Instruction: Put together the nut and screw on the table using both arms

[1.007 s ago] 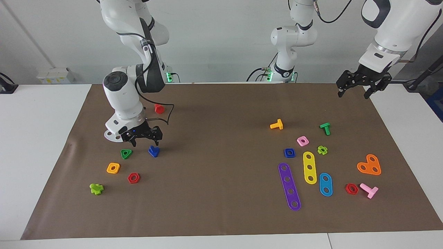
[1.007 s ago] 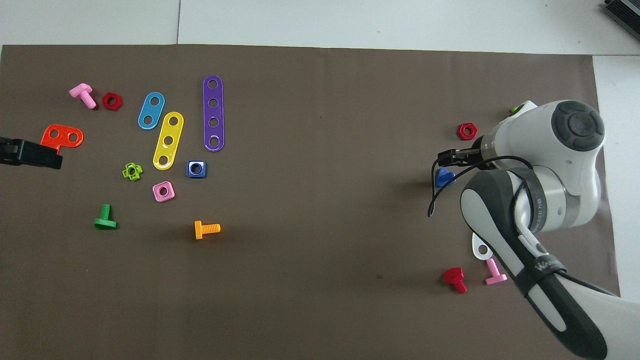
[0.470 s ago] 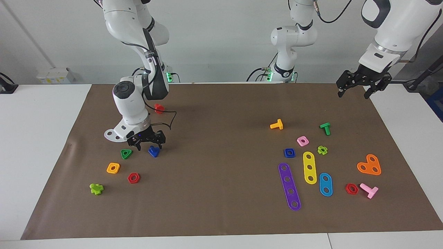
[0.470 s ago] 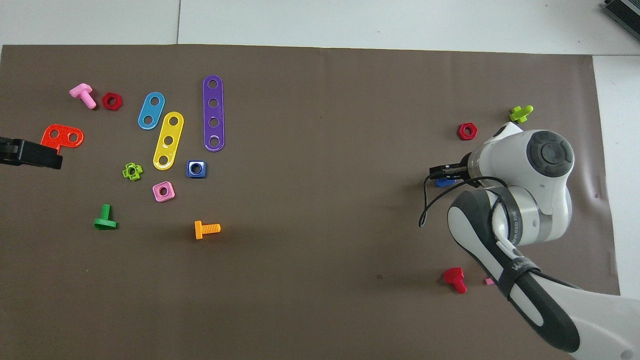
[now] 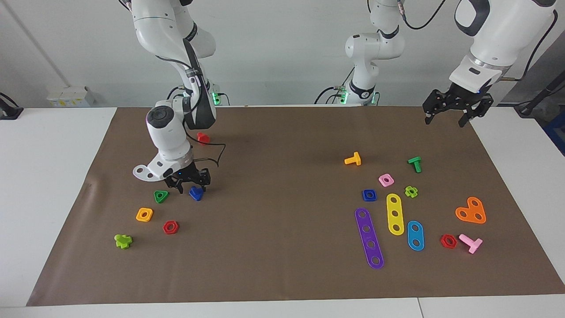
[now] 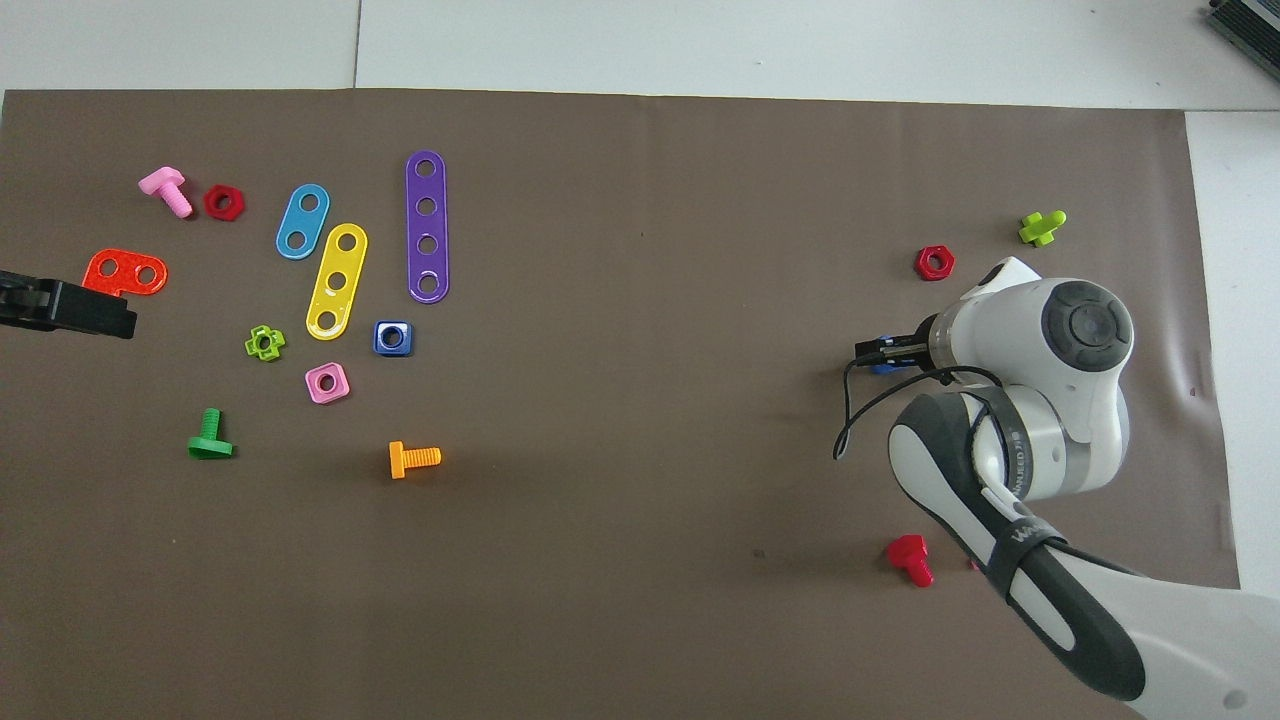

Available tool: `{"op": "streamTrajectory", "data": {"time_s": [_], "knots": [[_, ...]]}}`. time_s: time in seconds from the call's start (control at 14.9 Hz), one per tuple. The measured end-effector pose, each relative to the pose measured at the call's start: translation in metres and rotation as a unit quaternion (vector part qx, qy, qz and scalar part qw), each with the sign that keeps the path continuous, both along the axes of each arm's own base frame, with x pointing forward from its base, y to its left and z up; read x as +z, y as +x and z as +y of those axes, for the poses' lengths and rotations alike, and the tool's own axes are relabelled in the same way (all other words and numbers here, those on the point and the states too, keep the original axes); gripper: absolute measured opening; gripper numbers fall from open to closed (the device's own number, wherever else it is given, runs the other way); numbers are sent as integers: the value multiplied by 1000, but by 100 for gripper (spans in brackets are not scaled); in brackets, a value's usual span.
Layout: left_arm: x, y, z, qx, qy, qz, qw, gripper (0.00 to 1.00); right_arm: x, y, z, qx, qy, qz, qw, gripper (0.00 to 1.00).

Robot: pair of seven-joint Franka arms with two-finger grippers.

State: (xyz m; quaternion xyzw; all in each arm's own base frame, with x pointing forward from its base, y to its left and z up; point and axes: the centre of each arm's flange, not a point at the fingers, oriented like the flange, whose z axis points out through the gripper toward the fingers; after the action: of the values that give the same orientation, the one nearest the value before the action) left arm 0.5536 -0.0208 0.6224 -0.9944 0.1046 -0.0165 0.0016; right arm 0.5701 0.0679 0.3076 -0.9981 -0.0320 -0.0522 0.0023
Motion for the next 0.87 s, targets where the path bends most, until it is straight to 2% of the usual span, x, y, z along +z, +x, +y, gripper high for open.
{"op": "streamTrajectory", "data": {"time_s": [0.07,0.13,0.2,0.6,0.81,0.87], "knots": [[0,0,0,0,0,-2,1000,100,0,0,0,1,0,0,1000,61],[1,1,0,0,0,-3,1000,100,0,0,0,2,0,0,1000,60],[1,1,0,0,0,-5,1000,100,0,0,0,3,0,0,1000,52],[1,2,0,0,0,-8,1000,100,0,0,0,4,0,0,1000,47],[2,2,1,1,0,-8,1000,100,0,0,0,4,0,0,1000,19],[2,2,1,1,0,-8,1000,100,0,0,0,4,0,0,1000,19]]}}
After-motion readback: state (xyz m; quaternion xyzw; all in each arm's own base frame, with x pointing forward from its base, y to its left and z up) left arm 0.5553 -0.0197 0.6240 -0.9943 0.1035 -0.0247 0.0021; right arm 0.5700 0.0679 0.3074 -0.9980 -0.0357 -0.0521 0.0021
